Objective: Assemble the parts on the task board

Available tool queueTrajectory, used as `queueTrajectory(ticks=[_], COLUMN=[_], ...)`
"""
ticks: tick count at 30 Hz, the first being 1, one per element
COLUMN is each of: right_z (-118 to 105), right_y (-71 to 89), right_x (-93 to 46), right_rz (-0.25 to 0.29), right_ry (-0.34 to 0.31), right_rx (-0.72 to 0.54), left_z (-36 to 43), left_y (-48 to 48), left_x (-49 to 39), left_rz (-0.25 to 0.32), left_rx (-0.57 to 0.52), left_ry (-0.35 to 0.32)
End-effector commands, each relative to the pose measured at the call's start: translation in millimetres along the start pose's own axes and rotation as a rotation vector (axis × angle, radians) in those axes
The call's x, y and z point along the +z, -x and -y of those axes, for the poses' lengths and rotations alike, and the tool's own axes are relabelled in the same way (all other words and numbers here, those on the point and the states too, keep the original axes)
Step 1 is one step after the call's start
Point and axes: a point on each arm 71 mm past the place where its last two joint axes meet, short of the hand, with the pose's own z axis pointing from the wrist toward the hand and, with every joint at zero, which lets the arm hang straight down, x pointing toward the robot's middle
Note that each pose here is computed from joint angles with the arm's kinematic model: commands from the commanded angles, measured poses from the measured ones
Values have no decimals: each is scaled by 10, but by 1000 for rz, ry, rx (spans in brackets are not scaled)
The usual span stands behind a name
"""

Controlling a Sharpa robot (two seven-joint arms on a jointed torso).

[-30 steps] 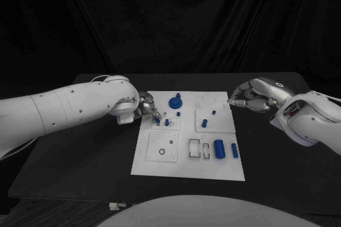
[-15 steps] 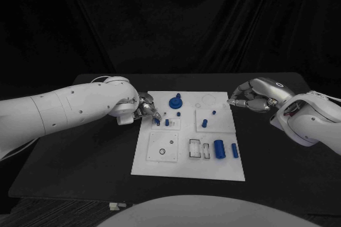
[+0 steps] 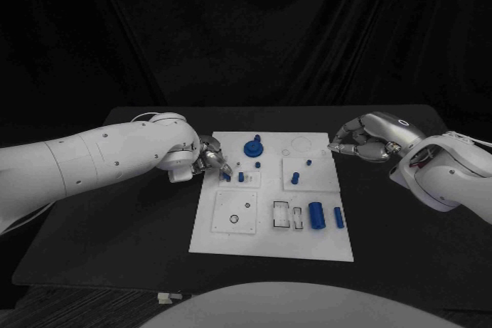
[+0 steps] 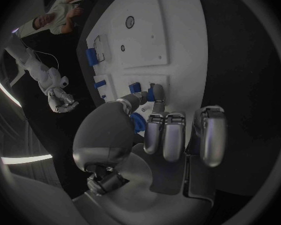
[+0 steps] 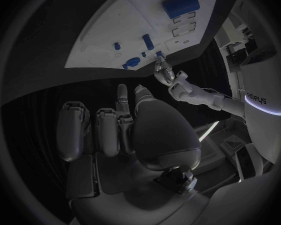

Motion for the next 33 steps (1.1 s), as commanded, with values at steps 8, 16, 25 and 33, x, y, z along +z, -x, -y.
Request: queueTrajectory(ticks=[8, 16, 25, 33], right_z=[8, 6, 6, 8], right_y=[-15, -21, -27, -31], right_x=[-6, -4, -2, -1], right_rz=[-7, -9, -12, -15], right_ry=[-11, -11, -12, -14], right_rx=[0, 0, 0, 1], left_z=[-18, -21, -35, -56], left_y=[-53, -73, -93, -101], left_x=[34, 32, 19, 6], left_rz=[-16, -25, -34, -39], left_rx=[-7, -4, -1, 0], left_ry=[-11, -9, -3, 3])
